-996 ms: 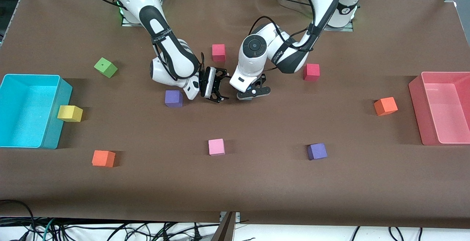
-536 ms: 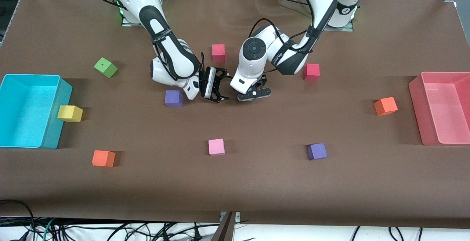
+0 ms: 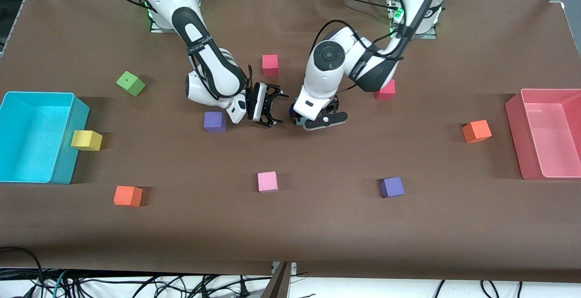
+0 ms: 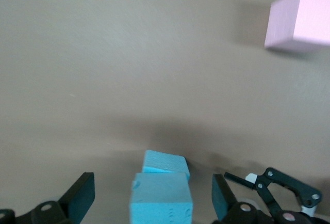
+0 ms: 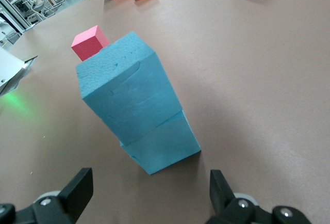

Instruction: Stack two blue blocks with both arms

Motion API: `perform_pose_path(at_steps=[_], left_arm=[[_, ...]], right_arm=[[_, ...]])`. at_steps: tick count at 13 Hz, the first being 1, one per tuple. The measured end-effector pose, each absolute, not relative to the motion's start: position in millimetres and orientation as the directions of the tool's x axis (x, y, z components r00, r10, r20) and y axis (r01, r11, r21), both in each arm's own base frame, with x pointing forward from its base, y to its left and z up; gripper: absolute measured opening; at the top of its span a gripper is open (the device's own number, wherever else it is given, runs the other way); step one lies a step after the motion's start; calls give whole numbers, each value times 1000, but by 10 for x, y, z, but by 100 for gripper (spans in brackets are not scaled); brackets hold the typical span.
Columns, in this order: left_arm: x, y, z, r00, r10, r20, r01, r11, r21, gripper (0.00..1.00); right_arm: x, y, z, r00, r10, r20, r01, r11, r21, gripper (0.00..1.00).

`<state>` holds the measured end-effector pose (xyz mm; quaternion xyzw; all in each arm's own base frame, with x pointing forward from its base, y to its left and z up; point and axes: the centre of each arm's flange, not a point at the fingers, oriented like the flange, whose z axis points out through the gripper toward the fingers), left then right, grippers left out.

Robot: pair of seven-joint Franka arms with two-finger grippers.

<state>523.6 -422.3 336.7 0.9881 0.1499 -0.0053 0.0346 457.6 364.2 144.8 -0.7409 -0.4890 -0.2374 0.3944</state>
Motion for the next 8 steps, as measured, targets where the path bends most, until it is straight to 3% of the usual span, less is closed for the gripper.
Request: perform_pose_path(at_steps=[5, 8], left_arm=[[5574, -2865, 4583, 988, 154, -23, 155, -988, 25, 100], [5511, -1851, 5269, 997, 39, -61, 38, -999, -7, 100]], right_arm=[[4568, 3507, 1786, 489, 496, 717, 872, -276, -404, 100], [4513, 3371, 2063, 556, 467, 688, 831, -332, -446, 100]])
